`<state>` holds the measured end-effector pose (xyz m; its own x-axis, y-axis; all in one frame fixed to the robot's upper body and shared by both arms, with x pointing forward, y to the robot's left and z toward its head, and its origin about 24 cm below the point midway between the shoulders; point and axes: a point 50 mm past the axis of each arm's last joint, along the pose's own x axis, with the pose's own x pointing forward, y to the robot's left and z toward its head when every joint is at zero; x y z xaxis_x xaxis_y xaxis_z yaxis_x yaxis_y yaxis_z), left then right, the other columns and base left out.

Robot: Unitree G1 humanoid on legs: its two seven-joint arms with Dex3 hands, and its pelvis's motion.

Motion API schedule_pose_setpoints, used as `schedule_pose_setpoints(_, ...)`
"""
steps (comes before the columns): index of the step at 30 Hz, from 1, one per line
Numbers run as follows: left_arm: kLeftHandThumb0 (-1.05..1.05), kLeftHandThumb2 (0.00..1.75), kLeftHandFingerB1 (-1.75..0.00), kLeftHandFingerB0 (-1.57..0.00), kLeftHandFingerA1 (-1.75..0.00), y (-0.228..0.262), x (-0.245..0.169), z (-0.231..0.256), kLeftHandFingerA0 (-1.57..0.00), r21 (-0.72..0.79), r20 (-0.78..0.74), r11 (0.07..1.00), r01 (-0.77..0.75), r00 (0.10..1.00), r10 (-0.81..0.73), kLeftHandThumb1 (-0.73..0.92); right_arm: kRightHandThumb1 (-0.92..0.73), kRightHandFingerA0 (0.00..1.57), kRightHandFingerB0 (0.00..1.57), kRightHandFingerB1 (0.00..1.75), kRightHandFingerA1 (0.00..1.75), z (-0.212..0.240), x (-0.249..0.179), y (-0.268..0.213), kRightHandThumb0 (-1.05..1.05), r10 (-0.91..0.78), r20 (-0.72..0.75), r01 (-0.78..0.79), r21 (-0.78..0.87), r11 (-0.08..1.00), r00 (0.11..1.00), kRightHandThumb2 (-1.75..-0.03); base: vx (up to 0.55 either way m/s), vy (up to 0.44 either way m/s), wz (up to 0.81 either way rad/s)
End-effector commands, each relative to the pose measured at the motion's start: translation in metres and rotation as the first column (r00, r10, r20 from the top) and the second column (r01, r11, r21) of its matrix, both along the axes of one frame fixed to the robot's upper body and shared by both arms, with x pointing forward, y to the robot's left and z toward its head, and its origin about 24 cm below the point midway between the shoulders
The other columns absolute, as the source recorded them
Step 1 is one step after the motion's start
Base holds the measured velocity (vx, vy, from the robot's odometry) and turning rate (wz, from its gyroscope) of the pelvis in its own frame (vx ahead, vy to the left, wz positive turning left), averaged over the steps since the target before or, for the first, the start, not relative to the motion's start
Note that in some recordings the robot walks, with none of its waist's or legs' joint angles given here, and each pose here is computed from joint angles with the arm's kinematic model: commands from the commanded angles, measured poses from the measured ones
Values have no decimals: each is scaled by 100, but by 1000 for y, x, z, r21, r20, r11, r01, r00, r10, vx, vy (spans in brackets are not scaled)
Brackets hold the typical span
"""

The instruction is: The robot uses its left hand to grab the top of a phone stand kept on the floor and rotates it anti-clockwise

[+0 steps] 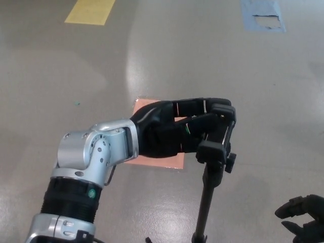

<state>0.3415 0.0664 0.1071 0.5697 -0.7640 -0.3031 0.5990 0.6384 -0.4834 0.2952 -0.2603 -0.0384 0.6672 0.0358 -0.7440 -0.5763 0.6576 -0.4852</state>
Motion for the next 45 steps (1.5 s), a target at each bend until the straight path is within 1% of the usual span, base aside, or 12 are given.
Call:
schedule_pose_setpoints(1, -64, 81, -19, 0, -29, 11, -11, -20, -1, 45, -32, 999, 1, 999, 1, 45, -83, 62, 35, 32, 46, 6, 2, -8, -52, 0, -2, 0, -25, 1000, 1000, -65, 0, 0, 0)
schedule_pose_setpoints(6, -81, 82, -1, 0, -1, 14, -13, -16, 0, 41, 46, 999, 27, 999, -29, 50, -84, 63, 35, 32, 47, 5, 2, -7, -52, 5, -8, -5, -35, 999, 1000, -66, 0, 0, 0)
schedule_pose_setpoints(13, -83, 82, -2, 0, 0, 18, -14, -15, 0, 34, 83, 999, 25, 996, -28, 51, -83, 62, 36, 33, 45, 5, 2, -7, -52, 7, -10, -7, -36, 999, 1000, -65, 0, 0, 0)
schedule_pose_setpoints(14, -77, 59, 0, 0, 0, 19, -14, -14, 0, 34, 86, 999, 25, 996, -28, 62, -69, 53, 30, 47, 58, 6, 3, -7, -55, 8, -9, -8, -35, 999, 1000, -96, 0, 0, 0)
schedule_pose_setpoints(18, -82, 81, 0, 0, 0, 20, -14, -15, 0, 39, 97, 999, 29, 995, -33, 51, -84, 62, 35, 32, 45, 6, 3, -7, -52, 13, -9, -13, -37, 999, 1000, -66, 0, 0, 0)
schedule_pose_setpoints(19, -83, 81, 0, 0, 0, 20, -14, -15, 0, 41, 99, 999, 30, 995, -33, 52, -70, 54, 28, 46, 59, 6, 3, -6, -56, 14, -9, -14, -38, 999, 1000, -96, 0, 0, 0)
schedule_pose_setpoints(22, -83, 81, 0, 0, 0, 22, -13, -15, 0, 41, 103, 999, 28, 994, -32, 52, -70, 53, 27, 46, 59, 6, 4, -5, -55, 16, -7, -16, -37, 999, 1000, -97, 0, 0, 0)
schedule_pose_setpoints(23, -82, 80, 0, 0, 0, 25, -13, -15, 0, 45, 108, 999, 17, 994, -22, 52, -84, 62, 35, 32, 46, 7, 4, -4, -53, 20, -5, -20, -33, 999, 1000, -66, 0, 0, 0)
schedule_pose_setpoints(30, -79, 88, -10, 0, -12, 51, -12, -24, 0, 118, 169, 989, -90, 983, 69, 50, -83, 64, 35, 32, 47, 3, 0, -6, -52, 8, -14, -9, -28, 1000, 1000, -66, 0, 0, 0)
schedule_pose_setpoints(32, -76, 58, -8, 0, -26, 64, -13, -31, 0, 155, 200, 977, -144, 973, 111, 59, -83, 64, 35, 32, 47, 1, -2, -7, -53, 5, -26, -6, -30, 1000, 1000, -65, 0, 0, 0)
schedule_pose_setpoints(33, -75, 86, -13, 0, -20, 79, -16, -39, -3, 199, 224, 958, -206, 961, 160, 47, -83, 63, 35, 33, 46, -3, -6, -7, -52, 2, -40, -3, -28, 1000, 999, -66, 0, 0, 0)
schedule_pose_setpoints(45, -73, 96, -18, 0, -23, 149, -55, -103, 0, 503, 289, 787, -358, 928, 237, 62, -83, 63, 35, 32, 46, -27, -34, -10, -54, -1, -107, -1, -22, 1000, 994, -66, 0, 0, 0)
